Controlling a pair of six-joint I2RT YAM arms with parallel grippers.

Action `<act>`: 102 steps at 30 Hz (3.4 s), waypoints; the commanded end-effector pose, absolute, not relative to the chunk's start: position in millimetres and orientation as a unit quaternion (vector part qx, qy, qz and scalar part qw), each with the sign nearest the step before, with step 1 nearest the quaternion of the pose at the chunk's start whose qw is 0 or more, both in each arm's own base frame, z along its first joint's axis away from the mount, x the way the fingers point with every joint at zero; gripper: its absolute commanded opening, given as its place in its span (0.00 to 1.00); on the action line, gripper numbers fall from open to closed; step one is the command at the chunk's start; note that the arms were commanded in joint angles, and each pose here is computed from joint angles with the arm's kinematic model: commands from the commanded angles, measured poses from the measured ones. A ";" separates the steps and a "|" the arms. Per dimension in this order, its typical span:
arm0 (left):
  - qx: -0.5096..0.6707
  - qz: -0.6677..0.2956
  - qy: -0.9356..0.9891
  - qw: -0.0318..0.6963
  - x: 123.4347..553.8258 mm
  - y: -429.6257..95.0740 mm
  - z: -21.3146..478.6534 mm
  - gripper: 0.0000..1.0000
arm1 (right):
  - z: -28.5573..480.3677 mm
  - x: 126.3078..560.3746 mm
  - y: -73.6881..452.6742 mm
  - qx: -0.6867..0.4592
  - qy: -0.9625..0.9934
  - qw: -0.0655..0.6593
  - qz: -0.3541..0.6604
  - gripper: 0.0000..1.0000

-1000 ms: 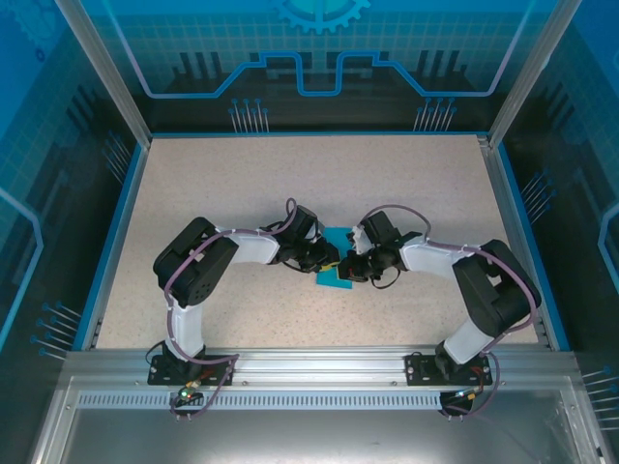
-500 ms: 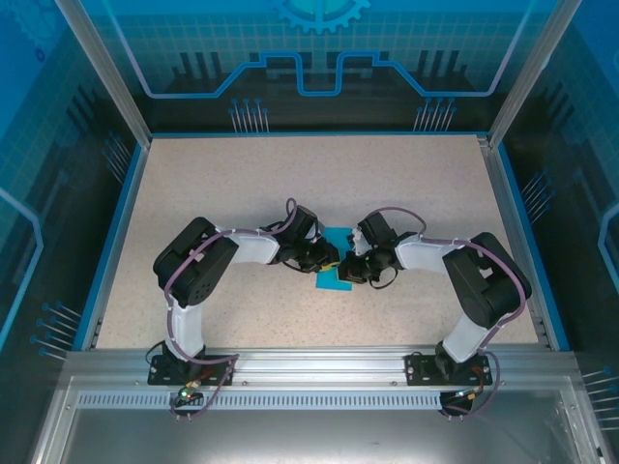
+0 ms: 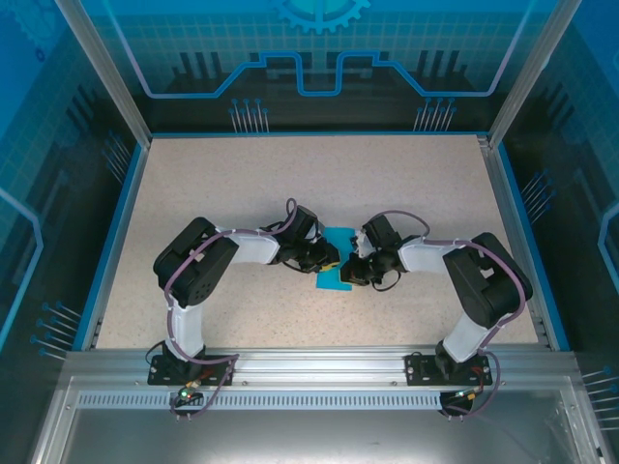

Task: Fold a paper plane with a square sheet of paper (pick it up from the middle)
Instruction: Fold the triangle a second time at the center of the table.

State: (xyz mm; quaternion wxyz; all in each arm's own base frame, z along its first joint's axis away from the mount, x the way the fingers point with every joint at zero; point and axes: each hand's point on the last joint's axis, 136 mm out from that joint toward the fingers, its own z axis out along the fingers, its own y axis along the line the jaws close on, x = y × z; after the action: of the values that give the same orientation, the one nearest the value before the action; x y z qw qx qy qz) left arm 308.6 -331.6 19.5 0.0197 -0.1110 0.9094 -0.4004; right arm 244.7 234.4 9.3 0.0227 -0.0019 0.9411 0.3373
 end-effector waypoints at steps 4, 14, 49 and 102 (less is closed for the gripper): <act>-0.114 -0.365 0.924 -0.002 293.2 -323.2 -6.5 0.22 | -7.6 224.4 216.2 0.029 0.946 -0.006 0.323 0.08; -0.114 -0.365 0.924 -0.002 293.2 -323.4 -6.9 0.22 | 5.9 220.9 218.1 0.013 0.937 -0.001 0.348 0.09; -0.111 -0.368 0.923 -0.001 294.9 -325.4 -6.8 0.21 | -23.2 189.4 187.6 0.073 0.940 -0.036 0.333 0.07; -0.081 -0.441 0.893 0.032 303.0 -348.4 53.4 0.26 | -19.7 217.8 205.7 0.034 0.955 -0.017 0.296 0.08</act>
State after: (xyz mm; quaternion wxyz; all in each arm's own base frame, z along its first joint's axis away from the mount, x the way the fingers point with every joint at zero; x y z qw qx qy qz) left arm 311.3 -340.0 40.2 0.0366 -0.0889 0.9026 -0.4197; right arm 242.2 225.0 8.0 0.0245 0.0084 0.9372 0.3477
